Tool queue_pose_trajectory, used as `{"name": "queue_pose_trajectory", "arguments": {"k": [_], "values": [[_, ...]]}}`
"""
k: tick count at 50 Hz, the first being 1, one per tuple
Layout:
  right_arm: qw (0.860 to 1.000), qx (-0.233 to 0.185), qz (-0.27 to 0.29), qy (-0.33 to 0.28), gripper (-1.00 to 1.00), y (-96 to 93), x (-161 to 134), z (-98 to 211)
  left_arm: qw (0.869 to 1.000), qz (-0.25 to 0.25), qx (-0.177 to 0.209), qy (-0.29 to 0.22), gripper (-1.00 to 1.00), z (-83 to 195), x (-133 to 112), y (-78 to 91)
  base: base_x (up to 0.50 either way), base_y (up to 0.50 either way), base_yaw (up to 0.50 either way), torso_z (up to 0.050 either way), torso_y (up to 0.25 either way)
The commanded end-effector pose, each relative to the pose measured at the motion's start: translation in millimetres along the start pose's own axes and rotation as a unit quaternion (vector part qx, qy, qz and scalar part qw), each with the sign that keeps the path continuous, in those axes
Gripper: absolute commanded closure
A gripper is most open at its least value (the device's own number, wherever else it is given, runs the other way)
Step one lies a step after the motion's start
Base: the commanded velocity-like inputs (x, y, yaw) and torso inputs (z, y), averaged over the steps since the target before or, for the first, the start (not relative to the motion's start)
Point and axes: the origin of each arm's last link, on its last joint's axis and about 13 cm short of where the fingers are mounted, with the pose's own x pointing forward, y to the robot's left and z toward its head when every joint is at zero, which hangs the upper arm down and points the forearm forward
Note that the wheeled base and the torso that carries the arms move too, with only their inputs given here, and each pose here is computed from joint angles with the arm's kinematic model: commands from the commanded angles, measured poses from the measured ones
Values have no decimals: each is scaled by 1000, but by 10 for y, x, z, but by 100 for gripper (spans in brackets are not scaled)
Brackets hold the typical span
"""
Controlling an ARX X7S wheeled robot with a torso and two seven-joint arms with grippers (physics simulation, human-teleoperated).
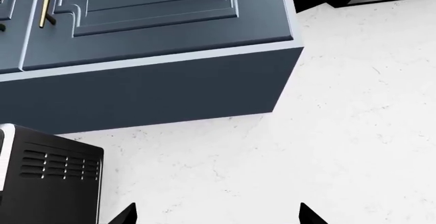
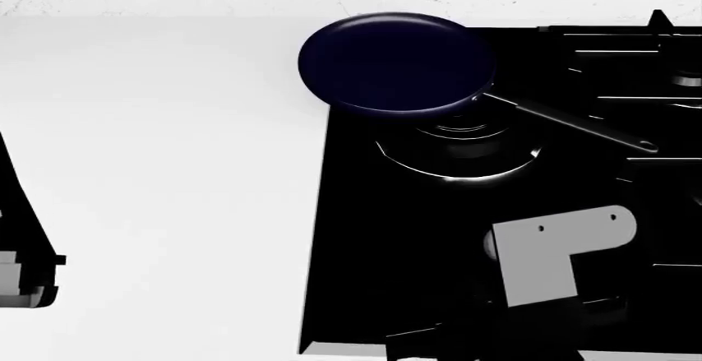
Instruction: Turn off the left burner of the stove.
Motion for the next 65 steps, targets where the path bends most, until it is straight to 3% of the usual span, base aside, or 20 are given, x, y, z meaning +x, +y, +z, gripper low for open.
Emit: {"name": "queue_pose_trajectory", "arguments": {"k": [1, 40, 54, 62, 63, 65], "values": [[1000, -5, 5, -2, 100, 9, 2, 17, 1000, 1, -1, 0, -100, -5, 4, -3, 0, 0, 0, 0, 0], [997, 14, -70, -14, 100, 107, 98, -125, 1000, 1, -4, -3, -100, 10, 6, 1, 1, 0, 1, 0, 0], [982, 53, -175, -53, 100, 61, 198, -95, 1000, 3, -6, -5, -100, 45, -10, 26, 2, 0, 0, 0, 0], [981, 56, -177, -53, 100, 58, 199, -92, 1000, 3, -6, -5, -100, 44, -8, 26, 1, 0, 0, 0, 0], [975, 62, -205, -59, 100, 48, 228, -116, 1000, 3, -6, -5, -100, 43, -8, 26, 0, 0, 0, 0, 0], [974, 60, -212, -59, 100, 48, 235, -116, 1000, 3, -6, -5, -100, 42, -10, 29, 6, 0, 0, 0, 0]]}}
